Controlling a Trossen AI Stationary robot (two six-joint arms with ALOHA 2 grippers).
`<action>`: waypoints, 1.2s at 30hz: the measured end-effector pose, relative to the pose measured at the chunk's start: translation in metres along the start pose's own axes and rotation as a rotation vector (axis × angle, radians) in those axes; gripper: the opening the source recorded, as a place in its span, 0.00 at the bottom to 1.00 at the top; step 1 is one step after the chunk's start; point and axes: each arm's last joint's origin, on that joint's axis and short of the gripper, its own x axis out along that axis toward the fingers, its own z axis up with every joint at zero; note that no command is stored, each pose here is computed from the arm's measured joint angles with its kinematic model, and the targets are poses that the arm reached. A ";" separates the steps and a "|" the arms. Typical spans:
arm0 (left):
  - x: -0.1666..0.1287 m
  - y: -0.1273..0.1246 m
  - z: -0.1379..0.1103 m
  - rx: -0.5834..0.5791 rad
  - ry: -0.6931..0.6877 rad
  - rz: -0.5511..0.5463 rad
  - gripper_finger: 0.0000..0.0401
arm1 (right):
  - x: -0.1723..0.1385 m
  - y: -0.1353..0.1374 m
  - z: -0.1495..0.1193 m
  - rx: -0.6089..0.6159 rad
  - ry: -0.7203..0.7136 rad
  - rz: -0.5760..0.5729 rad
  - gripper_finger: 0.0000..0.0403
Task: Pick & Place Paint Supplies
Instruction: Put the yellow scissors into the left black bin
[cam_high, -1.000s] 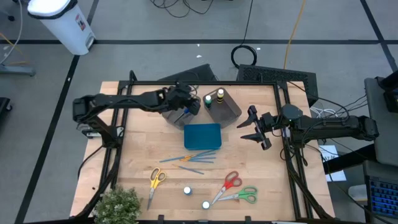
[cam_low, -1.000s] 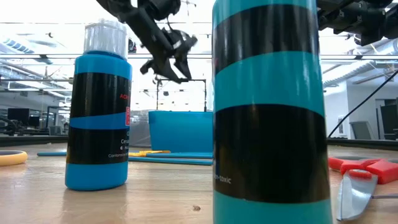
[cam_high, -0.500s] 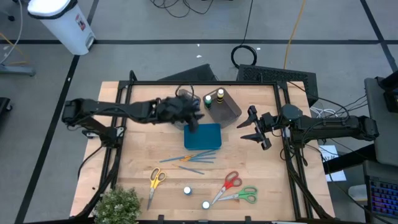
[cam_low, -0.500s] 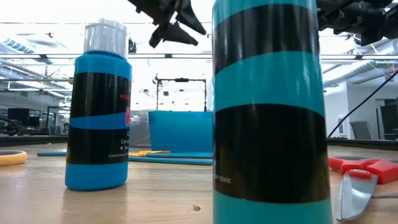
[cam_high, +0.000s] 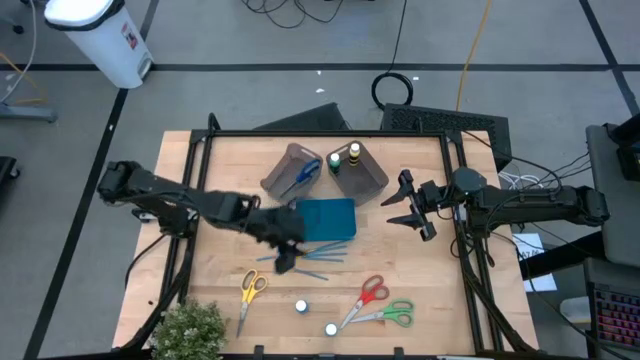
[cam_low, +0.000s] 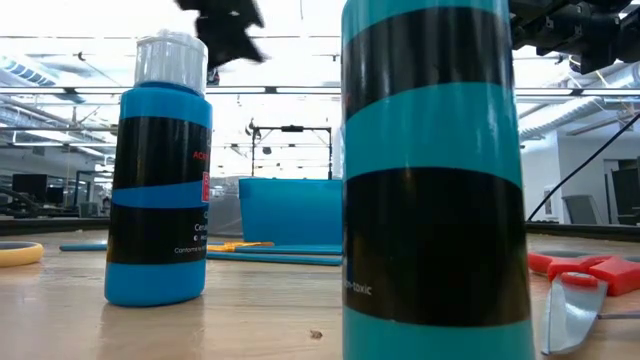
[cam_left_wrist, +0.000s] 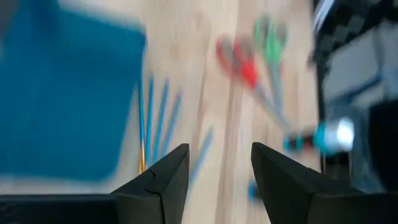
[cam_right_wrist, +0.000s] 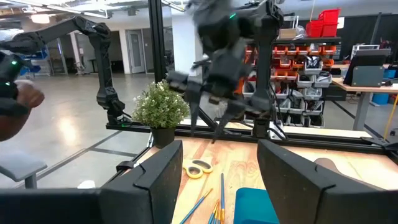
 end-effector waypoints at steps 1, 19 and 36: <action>0.000 -0.004 -0.008 -0.013 0.044 0.019 0.45 | 0.000 0.000 0.000 0.000 0.000 0.000 0.49; 0.008 -0.025 -0.119 -0.482 0.350 0.438 0.45 | 0.000 0.000 0.001 -0.007 -0.015 -0.002 0.49; 0.036 0.007 -0.193 -0.582 0.426 0.411 0.45 | 0.000 0.000 0.003 -0.047 -0.035 -0.004 0.49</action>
